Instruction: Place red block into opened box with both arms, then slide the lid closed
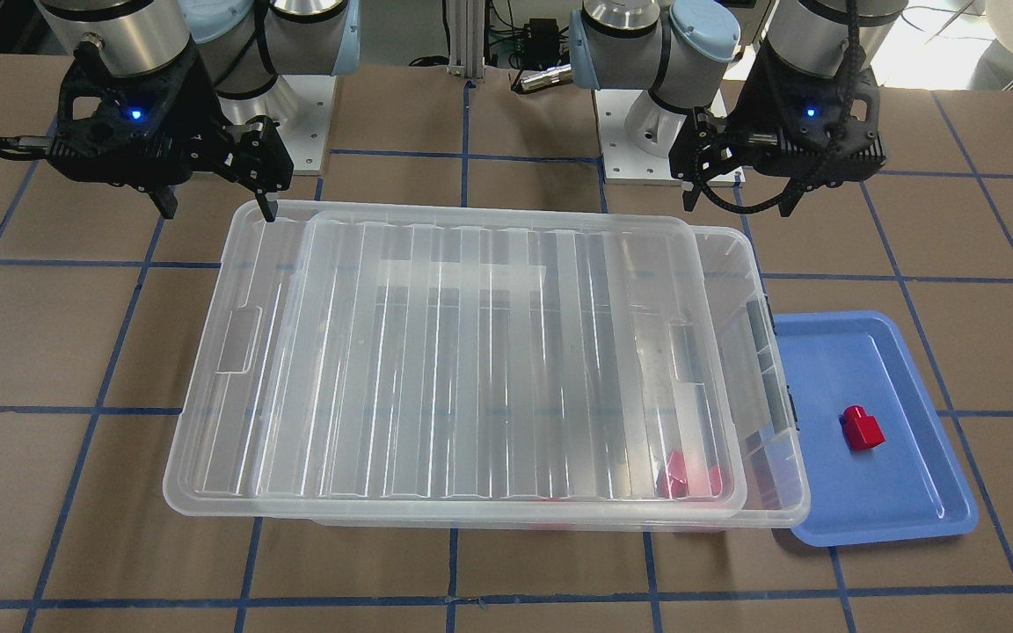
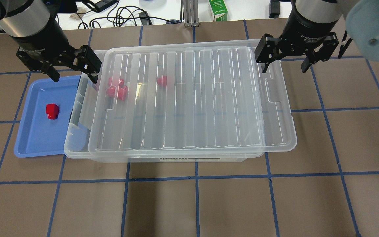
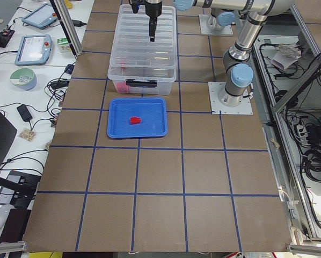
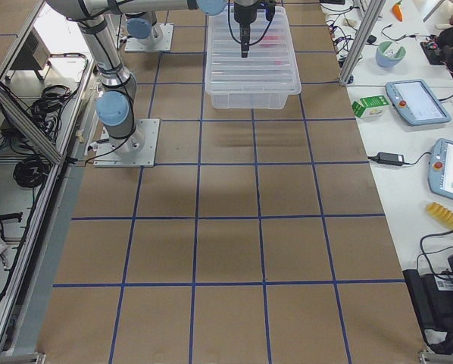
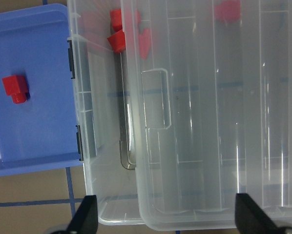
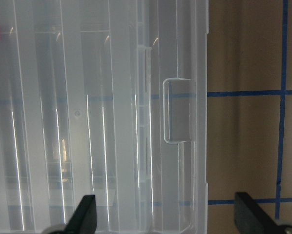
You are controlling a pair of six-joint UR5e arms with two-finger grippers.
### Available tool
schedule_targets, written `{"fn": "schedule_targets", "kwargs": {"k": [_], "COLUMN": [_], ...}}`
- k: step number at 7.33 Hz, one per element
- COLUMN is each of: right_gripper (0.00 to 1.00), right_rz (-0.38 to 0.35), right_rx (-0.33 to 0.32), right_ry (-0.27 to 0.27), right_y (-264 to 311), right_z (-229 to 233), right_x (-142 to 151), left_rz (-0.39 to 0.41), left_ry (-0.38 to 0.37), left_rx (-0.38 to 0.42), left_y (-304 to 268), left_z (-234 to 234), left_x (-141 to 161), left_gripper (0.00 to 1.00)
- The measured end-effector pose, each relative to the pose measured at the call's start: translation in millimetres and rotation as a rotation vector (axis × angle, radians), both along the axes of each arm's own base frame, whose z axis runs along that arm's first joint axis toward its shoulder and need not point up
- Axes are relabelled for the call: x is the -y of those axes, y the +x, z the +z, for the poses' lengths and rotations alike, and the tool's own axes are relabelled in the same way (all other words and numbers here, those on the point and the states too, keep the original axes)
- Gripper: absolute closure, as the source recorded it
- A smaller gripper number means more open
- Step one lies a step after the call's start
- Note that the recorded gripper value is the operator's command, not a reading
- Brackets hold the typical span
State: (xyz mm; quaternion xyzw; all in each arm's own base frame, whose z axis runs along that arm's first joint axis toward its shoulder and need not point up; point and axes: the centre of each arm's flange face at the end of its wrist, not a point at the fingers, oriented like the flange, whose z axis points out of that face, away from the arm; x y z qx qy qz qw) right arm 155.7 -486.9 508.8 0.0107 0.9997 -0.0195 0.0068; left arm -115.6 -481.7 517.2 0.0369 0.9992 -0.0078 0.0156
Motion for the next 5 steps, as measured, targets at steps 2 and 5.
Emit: {"fn": "schedule_targets", "kwargs": {"k": [2, 5], "right_gripper": [0.0, 0.0], "right_rz": [0.001, -0.004], "right_rx": [0.0, -0.002], "right_ry": [0.003, 0.008], "right_y": [0.0, -2.4], "right_z": [-1.6, -5.4], "right_x": [0.1, 1.6], "left_rz": [0.01, 0.015], "left_ry": [0.001, -0.008], "left_rx": [-0.008, -0.01], "left_y": [-0.8, -0.9], "left_z": [-1.6, -1.2], "left_x": [1.6, 2.3], "left_gripper": [0.0, 0.0]}}
